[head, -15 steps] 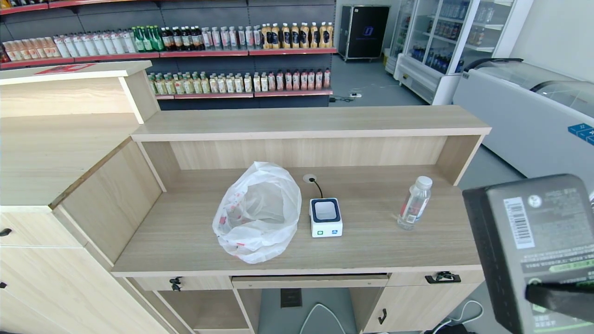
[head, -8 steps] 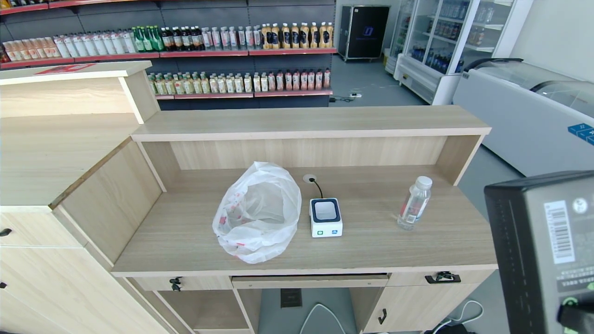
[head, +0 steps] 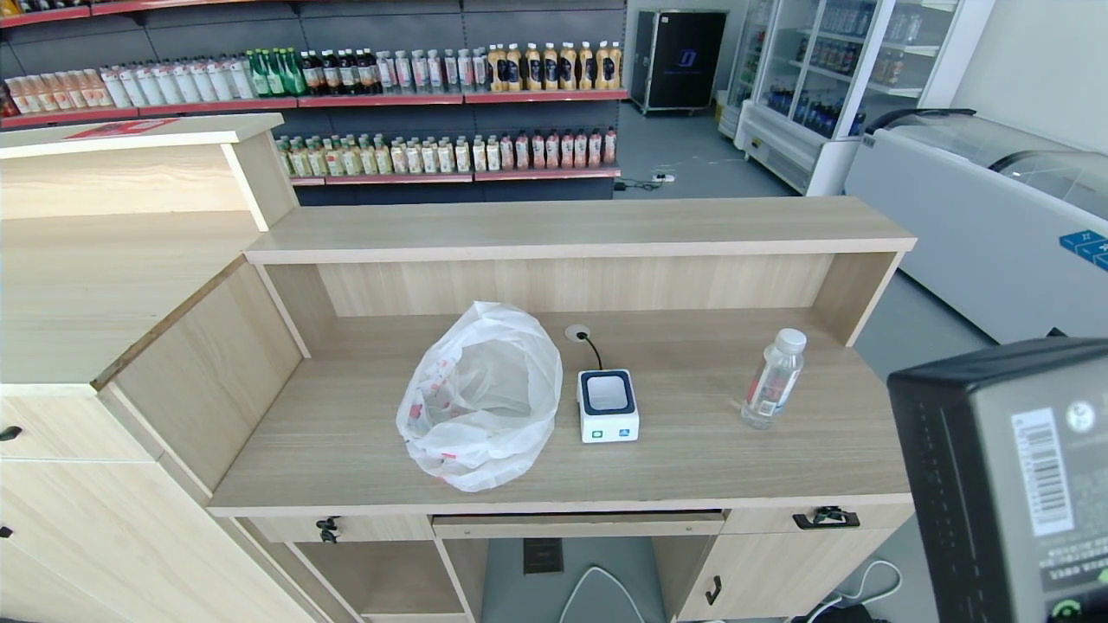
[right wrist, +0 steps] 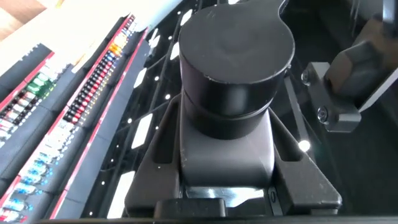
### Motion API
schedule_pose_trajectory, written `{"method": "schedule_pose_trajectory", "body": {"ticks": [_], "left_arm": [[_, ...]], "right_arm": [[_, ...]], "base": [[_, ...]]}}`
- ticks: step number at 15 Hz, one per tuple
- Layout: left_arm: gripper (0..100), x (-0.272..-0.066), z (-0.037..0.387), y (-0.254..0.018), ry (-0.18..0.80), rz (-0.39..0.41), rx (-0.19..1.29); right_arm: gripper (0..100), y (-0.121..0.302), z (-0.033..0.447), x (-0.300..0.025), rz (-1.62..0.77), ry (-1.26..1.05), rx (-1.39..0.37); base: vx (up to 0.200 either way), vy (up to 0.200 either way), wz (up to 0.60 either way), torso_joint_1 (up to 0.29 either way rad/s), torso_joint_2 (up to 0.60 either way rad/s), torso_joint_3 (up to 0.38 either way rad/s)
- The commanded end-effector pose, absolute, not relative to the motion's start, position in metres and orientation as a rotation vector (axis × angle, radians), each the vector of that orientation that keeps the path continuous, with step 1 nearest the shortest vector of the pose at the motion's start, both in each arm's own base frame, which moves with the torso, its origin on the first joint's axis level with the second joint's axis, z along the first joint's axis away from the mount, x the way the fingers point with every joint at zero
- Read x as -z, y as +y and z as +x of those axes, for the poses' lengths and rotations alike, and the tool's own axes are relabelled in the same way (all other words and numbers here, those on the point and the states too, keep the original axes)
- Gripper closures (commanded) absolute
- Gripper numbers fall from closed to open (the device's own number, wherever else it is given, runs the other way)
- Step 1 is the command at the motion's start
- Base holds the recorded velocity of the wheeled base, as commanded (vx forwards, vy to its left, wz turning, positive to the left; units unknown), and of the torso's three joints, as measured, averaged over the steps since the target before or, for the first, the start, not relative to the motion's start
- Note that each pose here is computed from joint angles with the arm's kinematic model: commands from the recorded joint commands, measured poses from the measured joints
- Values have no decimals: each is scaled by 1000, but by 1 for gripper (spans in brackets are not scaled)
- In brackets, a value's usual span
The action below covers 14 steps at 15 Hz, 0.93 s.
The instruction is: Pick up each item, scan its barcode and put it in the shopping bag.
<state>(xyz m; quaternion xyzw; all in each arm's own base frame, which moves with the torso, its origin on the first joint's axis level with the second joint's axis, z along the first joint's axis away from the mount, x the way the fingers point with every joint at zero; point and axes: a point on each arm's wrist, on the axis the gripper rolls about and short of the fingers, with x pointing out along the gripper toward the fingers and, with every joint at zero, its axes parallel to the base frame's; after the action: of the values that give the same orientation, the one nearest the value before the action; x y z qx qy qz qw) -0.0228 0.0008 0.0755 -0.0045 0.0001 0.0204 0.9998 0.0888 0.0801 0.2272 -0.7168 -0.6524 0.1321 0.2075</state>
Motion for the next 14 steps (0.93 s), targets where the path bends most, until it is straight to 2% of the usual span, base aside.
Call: {"method": "schedule_pose_trajectory", "body": {"ticks": [1,7,10,12,14], "left_arm": [[0,-75,-23,1,0,-9,-41],[0,-75,-23,1,0,-9,-41],[0,-75,-23,1,0,-9,-41],[0,-75,-23,1,0,-9,-41],[0,-75,-23,1,0,-9,-41]], "right_arm": [[100,82,86,-227,-1972,-1844,-375],[100,80,84,-226,-1972,-1835,-379],[100,75,89,-231,-1925,-1698,-459],[100,59,88,-236,-1750,-1407,-588],[100,44,96,-247,-1495,-1013,-612]], "base": [[0,0,0,0,0,0],[0,0,0,0,0,0],[0,0,0,0,0,0],[0,0,0,0,0,0],[0,0,0,0,0,0]]}}
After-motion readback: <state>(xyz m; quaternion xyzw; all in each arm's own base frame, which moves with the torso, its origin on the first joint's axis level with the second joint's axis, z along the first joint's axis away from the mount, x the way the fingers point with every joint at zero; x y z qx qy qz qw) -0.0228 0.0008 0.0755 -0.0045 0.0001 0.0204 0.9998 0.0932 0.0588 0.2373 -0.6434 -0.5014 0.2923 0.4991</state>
